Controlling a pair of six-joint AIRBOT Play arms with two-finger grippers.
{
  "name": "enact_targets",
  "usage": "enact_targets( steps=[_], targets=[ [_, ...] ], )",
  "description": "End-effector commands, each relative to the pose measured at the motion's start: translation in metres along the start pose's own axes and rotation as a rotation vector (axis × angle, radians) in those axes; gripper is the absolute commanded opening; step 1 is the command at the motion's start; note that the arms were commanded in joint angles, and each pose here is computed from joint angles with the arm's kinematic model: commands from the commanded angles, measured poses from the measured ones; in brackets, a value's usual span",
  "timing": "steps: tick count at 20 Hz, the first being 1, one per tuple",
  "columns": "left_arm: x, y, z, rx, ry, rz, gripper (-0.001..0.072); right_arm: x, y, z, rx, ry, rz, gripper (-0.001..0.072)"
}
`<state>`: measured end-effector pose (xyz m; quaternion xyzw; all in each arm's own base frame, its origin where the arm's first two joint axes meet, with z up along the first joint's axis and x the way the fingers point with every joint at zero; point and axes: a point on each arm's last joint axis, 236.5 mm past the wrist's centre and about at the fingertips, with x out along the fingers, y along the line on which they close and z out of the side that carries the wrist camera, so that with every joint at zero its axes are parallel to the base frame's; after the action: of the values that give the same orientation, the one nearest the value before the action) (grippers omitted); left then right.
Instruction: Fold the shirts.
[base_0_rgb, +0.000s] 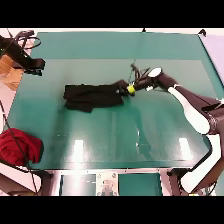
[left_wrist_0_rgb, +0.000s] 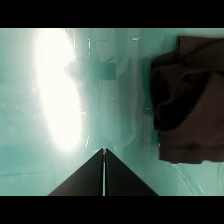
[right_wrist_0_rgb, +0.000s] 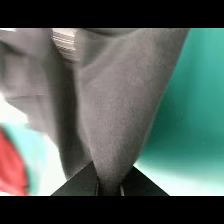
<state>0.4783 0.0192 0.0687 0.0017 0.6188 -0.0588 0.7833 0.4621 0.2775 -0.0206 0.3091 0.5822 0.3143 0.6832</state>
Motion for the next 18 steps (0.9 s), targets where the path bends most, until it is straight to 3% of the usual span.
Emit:
enact_targets(
  steps=[1, 4, 7, 9, 14, 18],
  targets=[
    [0.000, -0.001, -0.002, -0.001, 0.007, -0.006, 0.0025, -0.084, 0.080, 0.040, -0.145, -0.146, 0.091, 0.0020],
    [0.000, -0.002, -0.003, -0.001, 0.012, -0.007, 0.0025, -0.212, 0.129, 0.074, -0.225, -0.383, 0.107, 0.0020],
    [0.000, -0.002, -0.004, -0.001, 0.016, -0.008, 0.0025, -0.323, 0.120, 0.084, -0.168, -0.571, 0.069, 0.0020],
    [0.000, -0.002, -0.005, -0.004, 0.020, -0.008, 0.0026, -0.381, 0.077, 0.082, -0.068, -0.652, -0.005, 0.0020],
    [0.000, -0.002, -0.004, -0.036, 0.018, -0.008, 0.0025, -0.511, -0.100, 0.026, 0.299, -0.780, -0.425, 0.0020],
    [-0.001, -0.011, -0.003, -0.038, 0.011, -0.046, 0.0026, -0.578, -0.160, -0.020, 0.451, -0.879, -0.569, 0.0020]
  ],
)
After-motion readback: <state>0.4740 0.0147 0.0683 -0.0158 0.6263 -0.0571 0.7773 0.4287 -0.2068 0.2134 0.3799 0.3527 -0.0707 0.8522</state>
